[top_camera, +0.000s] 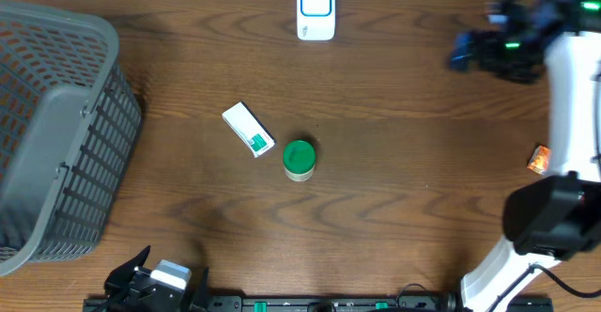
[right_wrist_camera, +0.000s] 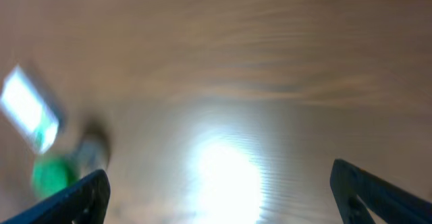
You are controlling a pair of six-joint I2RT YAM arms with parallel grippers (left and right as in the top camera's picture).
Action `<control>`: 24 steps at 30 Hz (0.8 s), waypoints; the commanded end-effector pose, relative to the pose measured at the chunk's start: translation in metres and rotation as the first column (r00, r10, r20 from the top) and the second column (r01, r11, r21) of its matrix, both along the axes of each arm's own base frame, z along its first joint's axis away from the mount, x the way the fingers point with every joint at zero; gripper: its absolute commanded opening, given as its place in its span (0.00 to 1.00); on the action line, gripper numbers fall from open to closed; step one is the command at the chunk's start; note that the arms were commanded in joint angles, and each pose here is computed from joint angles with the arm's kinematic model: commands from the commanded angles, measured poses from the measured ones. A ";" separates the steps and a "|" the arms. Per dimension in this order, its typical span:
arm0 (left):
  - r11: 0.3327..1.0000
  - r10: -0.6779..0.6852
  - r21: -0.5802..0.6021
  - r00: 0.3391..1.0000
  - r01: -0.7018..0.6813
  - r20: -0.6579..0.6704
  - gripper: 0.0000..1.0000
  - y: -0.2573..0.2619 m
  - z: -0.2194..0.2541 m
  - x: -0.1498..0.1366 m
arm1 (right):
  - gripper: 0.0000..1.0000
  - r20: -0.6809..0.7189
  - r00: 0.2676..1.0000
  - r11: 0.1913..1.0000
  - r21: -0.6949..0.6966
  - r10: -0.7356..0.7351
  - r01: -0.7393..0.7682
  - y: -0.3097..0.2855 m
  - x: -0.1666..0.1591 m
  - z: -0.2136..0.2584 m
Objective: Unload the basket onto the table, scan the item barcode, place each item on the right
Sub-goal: 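Move the right gripper over the green-lidded jar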
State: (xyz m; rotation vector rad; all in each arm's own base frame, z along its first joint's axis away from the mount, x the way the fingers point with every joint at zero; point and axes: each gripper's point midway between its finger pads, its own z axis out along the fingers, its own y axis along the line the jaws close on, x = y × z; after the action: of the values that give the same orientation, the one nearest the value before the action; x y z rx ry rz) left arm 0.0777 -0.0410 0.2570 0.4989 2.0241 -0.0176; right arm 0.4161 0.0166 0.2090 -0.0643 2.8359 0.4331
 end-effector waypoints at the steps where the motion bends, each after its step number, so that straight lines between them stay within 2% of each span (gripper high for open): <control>1: 1.000 -0.011 -0.002 1.000 0.011 0.016 0.86 -0.002 0.003 -0.001 | 0.99 0.062 0.853 0.854 0.017 0.518 -0.520 0.106 -0.032 -0.001; 4: 1.000 -0.011 -0.002 1.000 0.011 0.016 0.86 -0.002 0.003 -0.001 | 0.99 0.075 0.733 0.736 -0.002 0.676 -0.677 0.155 -0.052 -0.004; 8: 1.000 -0.012 -0.002 1.000 0.012 0.016 0.86 -0.002 0.003 -0.001 | 0.99 0.112 0.535 0.542 -0.041 0.837 -0.840 0.222 -0.084 -0.006; 13: 1.000 -0.012 -0.002 1.000 0.012 0.015 0.87 -0.002 0.003 -0.001 | 0.99 0.053 0.397 0.400 -0.155 0.916 -0.903 0.269 -0.104 -0.029; 24: 1.000 -0.012 -0.002 1.000 0.012 0.016 0.86 -0.002 0.003 -0.001 | 0.99 -0.109 0.401 0.395 -0.076 0.909 -0.916 0.282 -0.104 -0.105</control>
State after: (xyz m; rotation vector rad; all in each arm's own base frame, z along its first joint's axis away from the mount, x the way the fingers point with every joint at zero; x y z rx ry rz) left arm 0.0778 -0.0410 0.2569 0.4989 2.0245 -0.0177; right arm 0.3121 0.2985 0.1272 -1.7299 2.5096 0.4426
